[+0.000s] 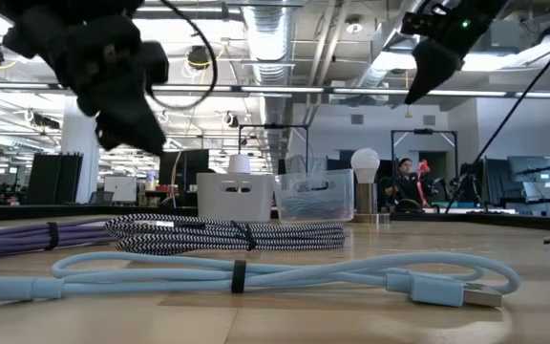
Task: Pick & Place USB Port
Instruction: Put the purple charger cable into the white bin
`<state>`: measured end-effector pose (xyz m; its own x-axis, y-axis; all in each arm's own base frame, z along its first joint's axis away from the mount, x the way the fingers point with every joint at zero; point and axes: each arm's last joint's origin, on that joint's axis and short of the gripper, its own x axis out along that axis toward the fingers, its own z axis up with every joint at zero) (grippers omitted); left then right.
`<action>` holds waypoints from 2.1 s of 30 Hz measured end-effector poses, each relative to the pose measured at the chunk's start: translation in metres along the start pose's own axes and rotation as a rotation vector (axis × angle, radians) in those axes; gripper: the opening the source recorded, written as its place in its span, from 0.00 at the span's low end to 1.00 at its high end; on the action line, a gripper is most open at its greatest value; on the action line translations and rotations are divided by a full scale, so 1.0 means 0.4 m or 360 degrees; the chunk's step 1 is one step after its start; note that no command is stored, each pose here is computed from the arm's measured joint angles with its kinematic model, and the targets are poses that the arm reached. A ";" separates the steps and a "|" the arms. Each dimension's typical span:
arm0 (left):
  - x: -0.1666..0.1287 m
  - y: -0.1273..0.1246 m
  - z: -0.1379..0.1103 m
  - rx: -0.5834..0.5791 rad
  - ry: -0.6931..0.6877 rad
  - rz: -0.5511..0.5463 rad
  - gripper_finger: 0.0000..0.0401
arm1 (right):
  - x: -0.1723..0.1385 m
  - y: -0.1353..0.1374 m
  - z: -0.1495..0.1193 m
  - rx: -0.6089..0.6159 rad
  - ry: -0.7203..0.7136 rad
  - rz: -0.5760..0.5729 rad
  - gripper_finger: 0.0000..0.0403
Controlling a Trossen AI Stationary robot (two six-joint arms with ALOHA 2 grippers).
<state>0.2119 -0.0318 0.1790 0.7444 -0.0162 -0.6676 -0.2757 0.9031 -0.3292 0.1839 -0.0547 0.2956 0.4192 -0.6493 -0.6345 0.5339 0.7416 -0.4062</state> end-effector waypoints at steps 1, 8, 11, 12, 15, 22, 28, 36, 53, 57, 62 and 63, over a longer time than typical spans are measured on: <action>0.009 0.001 -0.005 -0.0039 0.0040 -0.0002 0.33 | 0.000 0.000 0.000 0.0011 0.0000 0.0000 0.23; 0.041 0.000 -0.027 -0.0247 0.0223 -0.0060 0.33 | -0.001 -0.001 0.001 0.0019 -0.0006 -0.0004 0.23; 0.041 -0.002 -0.028 -0.0394 0.0246 -0.0080 0.33 | -0.001 -0.001 0.001 0.0023 -0.0012 -0.0006 0.23; 0.041 -0.002 -0.028 -0.0465 0.0261 -0.0084 0.33 | -0.001 -0.001 0.001 0.0025 -0.0012 -0.0006 0.23; 0.041 -0.006 -0.039 -0.0587 0.0328 -0.0075 0.33 | -0.001 -0.001 0.001 0.0035 -0.0011 -0.0004 0.23; 0.055 -0.006 -0.084 -0.0601 0.0442 0.0151 0.33 | -0.001 -0.002 0.001 0.0026 -0.0012 -0.0041 0.23; 0.083 -0.003 -0.093 -0.0633 0.0426 0.0213 0.33 | -0.001 -0.004 0.001 0.0020 -0.0010 -0.0074 0.23; 0.120 -0.008 -0.093 -0.0610 0.0408 0.0123 0.33 | -0.001 -0.004 0.001 0.0007 -0.0009 -0.0075 0.23; 0.123 -0.059 -0.085 -0.0508 0.0541 -0.0373 0.33 | -0.001 -0.004 0.001 0.0008 -0.0011 -0.0073 0.23; 0.123 -0.060 -0.083 -0.0509 0.0525 -0.0383 0.33 | -0.001 -0.004 0.001 0.0007 -0.0011 -0.0073 0.23; 0.124 -0.069 -0.072 -0.0506 0.0468 -0.0456 0.33 | -0.001 -0.004 0.001 0.0015 -0.0012 -0.0073 0.23; 0.124 -0.070 -0.070 -0.0506 0.0454 -0.0465 0.33 | -0.001 -0.004 0.001 0.0024 -0.0011 -0.0073 0.23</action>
<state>0.2395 -0.0698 0.1367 0.6347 -0.4047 -0.6583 -0.2854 0.6689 -0.6864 0.1833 -0.0556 0.2968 0.3990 -0.6840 -0.6107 0.5637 0.7083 -0.4250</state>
